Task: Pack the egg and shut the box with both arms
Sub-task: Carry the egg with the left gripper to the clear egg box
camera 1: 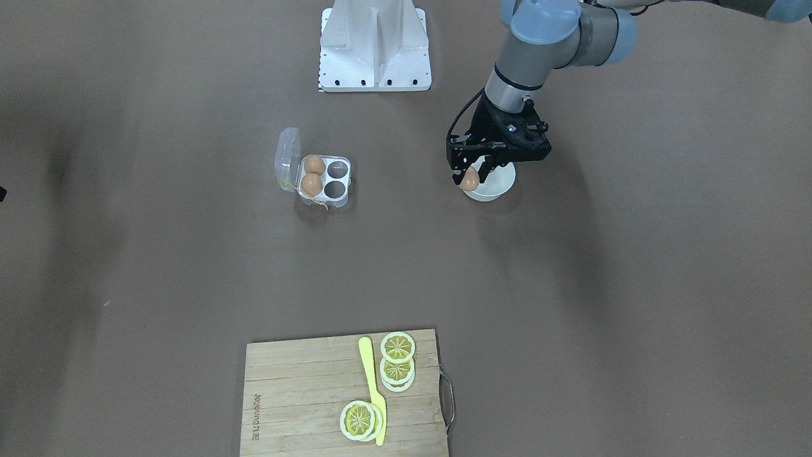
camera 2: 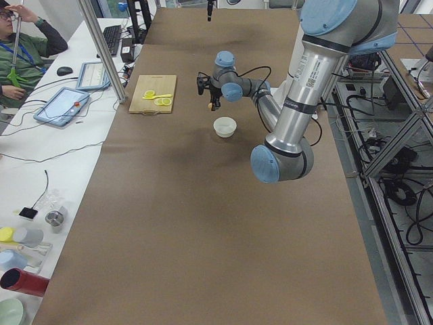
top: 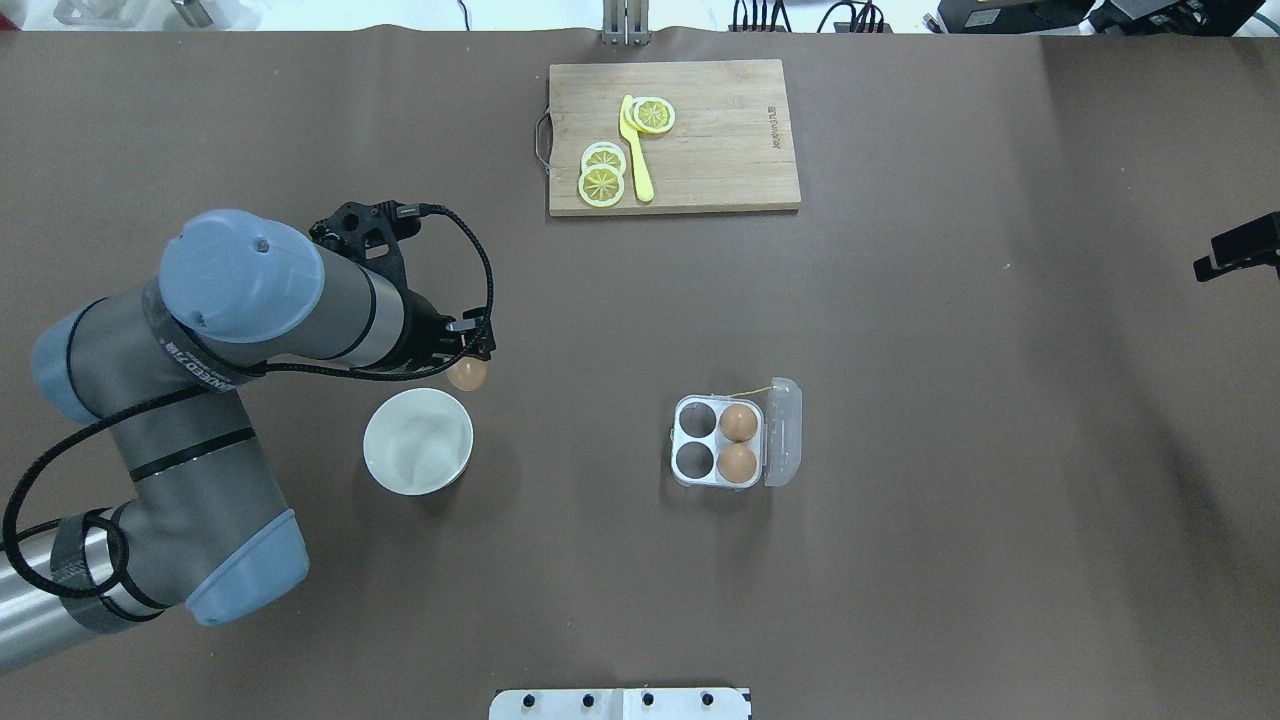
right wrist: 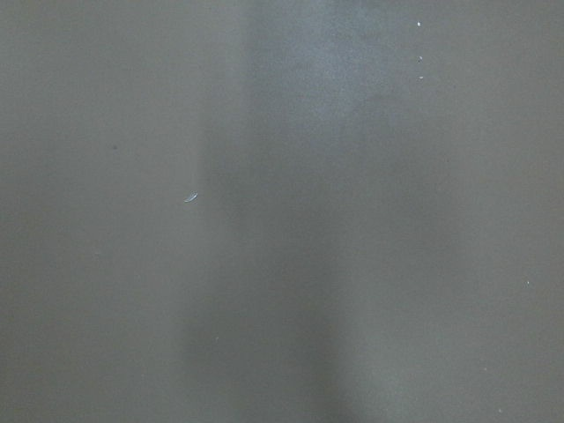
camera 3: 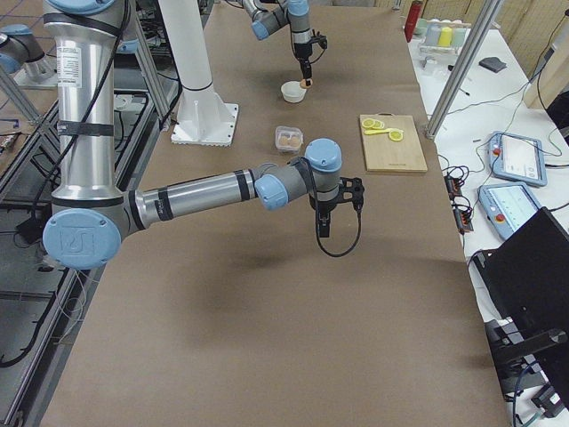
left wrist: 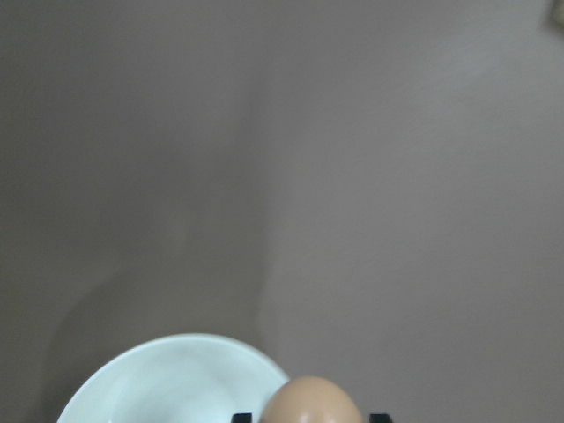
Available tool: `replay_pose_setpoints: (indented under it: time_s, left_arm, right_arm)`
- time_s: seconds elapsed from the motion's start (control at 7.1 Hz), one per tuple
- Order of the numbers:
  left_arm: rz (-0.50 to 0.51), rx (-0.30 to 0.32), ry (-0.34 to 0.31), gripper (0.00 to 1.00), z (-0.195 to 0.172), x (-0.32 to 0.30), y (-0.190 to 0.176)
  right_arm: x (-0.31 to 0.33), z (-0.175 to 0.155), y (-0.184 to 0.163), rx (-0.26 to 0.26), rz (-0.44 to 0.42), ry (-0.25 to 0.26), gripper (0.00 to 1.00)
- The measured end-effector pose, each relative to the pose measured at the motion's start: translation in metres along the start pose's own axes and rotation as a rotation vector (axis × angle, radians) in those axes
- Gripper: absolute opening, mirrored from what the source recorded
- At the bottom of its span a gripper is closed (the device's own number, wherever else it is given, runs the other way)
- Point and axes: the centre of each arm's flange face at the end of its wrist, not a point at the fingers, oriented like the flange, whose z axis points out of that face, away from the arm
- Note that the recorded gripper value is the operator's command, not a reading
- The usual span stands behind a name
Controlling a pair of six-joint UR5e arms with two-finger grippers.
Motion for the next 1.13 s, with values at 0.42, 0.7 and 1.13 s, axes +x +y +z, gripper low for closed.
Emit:
replay_pose_setpoints:
  time_s: [0.42, 0.7, 1.13]
  left_arm:
    - [0.287, 0.145, 0.243, 0.0, 0.014, 0.048, 0.038]
    - [0.41, 0.205, 0.374, 0.0, 0.052, 0.056, 0.063]
    - [0.602, 0.283, 0.476, 0.0, 0.088, 0.072, 0.079]
  right_arm:
    - [-0.002, -0.001, 0.0, 0.002, -0.003, -0.003, 1.0]
    - [-0.003, -0.002, 0.0, 0.003, -0.004, -0.004, 1.0]
    - [-0.003, -0.003, 0.0, 0.002, -0.004, -0.006, 1.0]
